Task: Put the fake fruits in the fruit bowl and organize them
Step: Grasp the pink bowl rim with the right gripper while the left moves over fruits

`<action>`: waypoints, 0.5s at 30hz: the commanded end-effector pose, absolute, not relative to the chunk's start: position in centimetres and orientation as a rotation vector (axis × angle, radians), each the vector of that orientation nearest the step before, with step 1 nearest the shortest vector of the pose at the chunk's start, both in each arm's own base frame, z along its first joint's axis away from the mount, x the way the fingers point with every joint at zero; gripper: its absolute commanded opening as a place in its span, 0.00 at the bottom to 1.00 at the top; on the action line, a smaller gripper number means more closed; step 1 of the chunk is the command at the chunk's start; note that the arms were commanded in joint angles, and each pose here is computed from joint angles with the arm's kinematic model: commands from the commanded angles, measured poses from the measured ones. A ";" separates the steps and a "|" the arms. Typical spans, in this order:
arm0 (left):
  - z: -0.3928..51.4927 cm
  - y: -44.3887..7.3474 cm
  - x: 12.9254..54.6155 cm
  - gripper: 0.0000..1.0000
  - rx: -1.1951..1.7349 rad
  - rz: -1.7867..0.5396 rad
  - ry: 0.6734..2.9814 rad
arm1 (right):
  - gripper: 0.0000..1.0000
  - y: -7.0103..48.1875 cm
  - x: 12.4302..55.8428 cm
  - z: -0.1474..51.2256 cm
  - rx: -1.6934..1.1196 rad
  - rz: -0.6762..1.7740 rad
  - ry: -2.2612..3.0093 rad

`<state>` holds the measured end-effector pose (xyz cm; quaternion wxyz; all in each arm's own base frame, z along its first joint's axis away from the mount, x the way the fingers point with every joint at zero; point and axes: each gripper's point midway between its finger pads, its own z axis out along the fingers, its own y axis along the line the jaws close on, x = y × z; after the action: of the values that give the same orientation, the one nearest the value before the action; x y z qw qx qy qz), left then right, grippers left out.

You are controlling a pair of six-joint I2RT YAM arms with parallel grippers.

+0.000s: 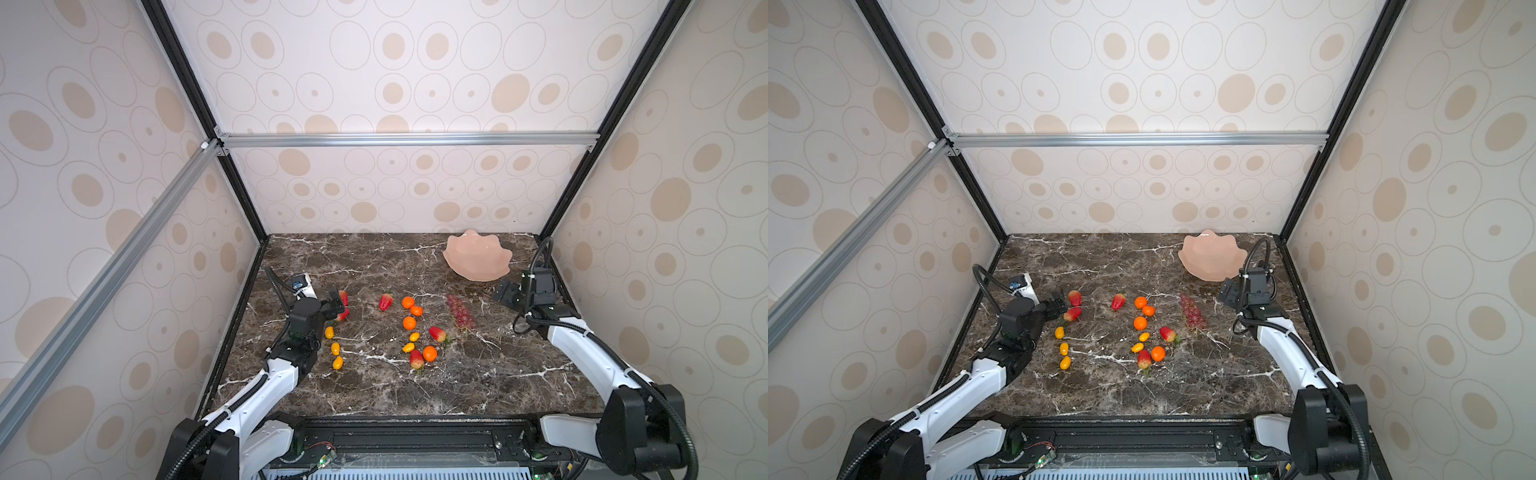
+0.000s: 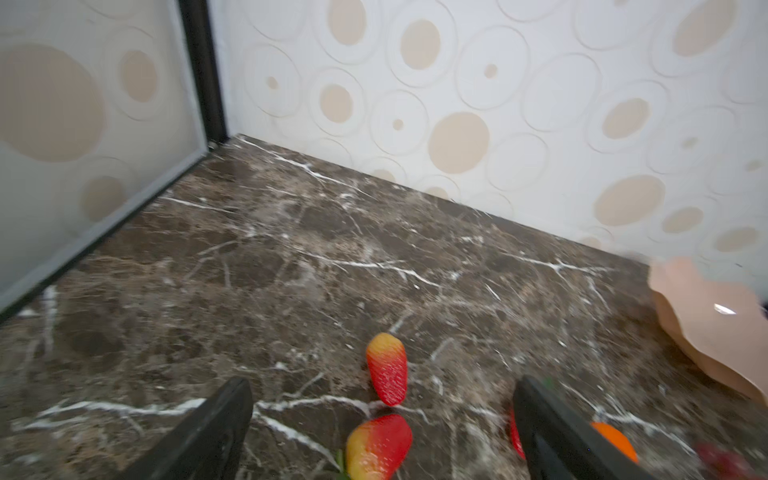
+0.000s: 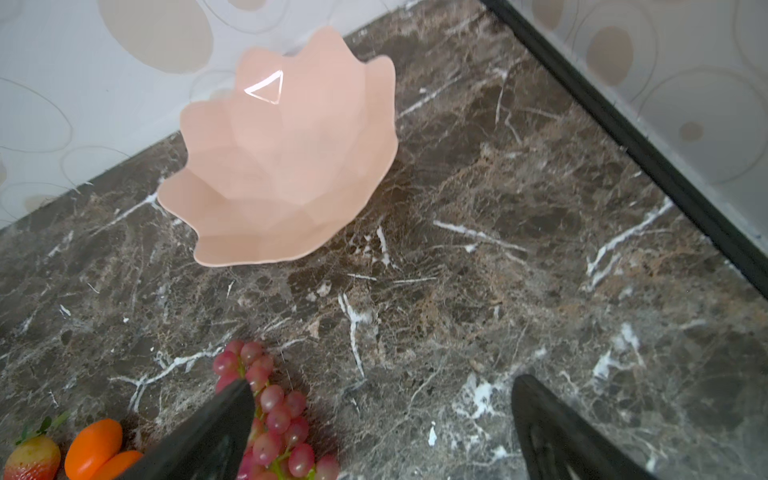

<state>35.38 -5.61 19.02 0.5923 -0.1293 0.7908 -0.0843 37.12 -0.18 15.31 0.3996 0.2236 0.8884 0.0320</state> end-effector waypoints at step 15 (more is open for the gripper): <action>23.5 -28.0 33.3 0.98 0.385 -0.753 1.780 | 0.84 2.5 41.3 11.3 0.841 0.488 2.452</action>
<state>33.46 -25.46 21.15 0.5322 0.1270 0.7808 -0.3015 40.53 1.55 11.03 0.2654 0.2871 0.9102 0.1369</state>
